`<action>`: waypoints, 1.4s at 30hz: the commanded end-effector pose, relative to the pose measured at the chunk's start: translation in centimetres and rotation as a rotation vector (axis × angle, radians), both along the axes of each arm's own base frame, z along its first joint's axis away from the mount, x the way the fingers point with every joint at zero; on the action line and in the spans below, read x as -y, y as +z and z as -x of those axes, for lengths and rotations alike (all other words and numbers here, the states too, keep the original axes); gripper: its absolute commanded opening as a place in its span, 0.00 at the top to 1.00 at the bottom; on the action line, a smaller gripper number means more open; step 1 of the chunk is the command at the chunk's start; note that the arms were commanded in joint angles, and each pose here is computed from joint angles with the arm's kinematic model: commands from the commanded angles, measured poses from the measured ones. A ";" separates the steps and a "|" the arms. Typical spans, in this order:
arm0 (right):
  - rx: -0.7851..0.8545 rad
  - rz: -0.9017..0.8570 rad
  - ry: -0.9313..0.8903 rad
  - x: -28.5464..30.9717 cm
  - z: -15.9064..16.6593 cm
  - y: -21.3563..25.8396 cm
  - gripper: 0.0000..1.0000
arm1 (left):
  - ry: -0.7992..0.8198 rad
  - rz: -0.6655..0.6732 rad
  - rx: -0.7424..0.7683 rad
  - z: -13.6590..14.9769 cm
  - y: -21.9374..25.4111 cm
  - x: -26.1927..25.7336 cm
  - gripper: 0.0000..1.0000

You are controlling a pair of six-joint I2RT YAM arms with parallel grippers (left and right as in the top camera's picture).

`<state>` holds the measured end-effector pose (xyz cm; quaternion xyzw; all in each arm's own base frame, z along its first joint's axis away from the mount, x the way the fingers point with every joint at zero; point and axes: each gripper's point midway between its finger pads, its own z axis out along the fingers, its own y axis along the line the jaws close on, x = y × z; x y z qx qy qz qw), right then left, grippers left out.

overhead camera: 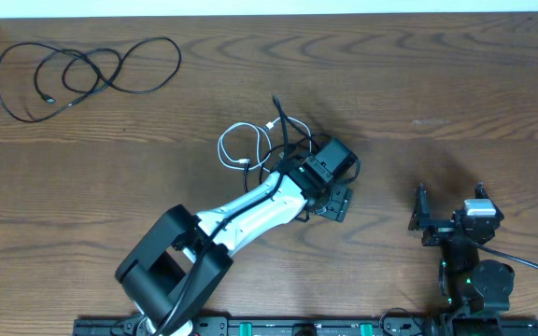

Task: Untangle cables
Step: 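Move the left gripper over the central white-black tangle, then grasp a black cable in the tangle with the left gripper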

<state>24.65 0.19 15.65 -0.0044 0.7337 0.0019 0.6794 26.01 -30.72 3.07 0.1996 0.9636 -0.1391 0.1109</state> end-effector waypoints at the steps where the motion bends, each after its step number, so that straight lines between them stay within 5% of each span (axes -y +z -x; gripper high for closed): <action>1: -0.003 -0.014 0.010 -0.3 0.0 -0.1 0.01 | 0.012 -0.067 0.032 -0.8 -1.2 -1.0 0.33; 4: -0.003 -0.014 0.010 -0.3 0.0 -0.1 0.01 | 0.013 -0.068 0.030 -0.8 -1.3 -1.0 0.40; 9: -0.003 -0.014 0.010 -0.3 0.0 -0.1 0.01 | 0.019 -0.064 0.026 -0.7 -1.3 -0.9 0.66; 16: -0.003 -0.014 0.010 -0.3 0.0 -0.1 0.01 | 0.018 -0.065 0.026 -0.7 -1.3 -0.9 0.73; 24: -0.003 -0.014 0.010 -0.3 0.0 -0.1 0.01 | 0.018 -0.070 0.020 -0.6 -1.3 -1.1 0.92; 28: -0.003 -0.014 0.010 -0.3 0.0 -0.1 0.01 | 0.018 -0.069 0.021 -0.6 -1.3 -1.0 0.92; 29: -0.003 -0.014 0.010 -0.3 0.0 -0.1 0.01 | 0.018 -0.069 0.021 -0.6 -1.3 -1.0 0.85; 30: -0.003 -0.014 0.010 -0.3 0.0 -0.1 0.01 | 0.018 -0.070 0.022 -0.6 -1.3 -1.0 0.66; 32: -0.003 -0.014 0.010 -0.3 0.0 -0.1 0.01 | 0.018 -0.070 0.022 -0.6 -1.3 -1.1 0.44; 33: -0.003 -0.014 0.010 -0.3 0.0 -0.1 0.01 | 0.018 -0.070 0.022 -0.6 -1.3 -1.0 0.39; 36: -0.003 -0.014 0.010 -0.3 0.0 -0.1 0.01 | 0.018 -0.068 0.023 -0.7 -1.4 -1.0 0.32; 42: -0.003 -0.014 0.010 -0.3 0.0 -0.1 0.01 | 0.018 -0.068 0.022 -0.7 -1.4 -1.0 0.37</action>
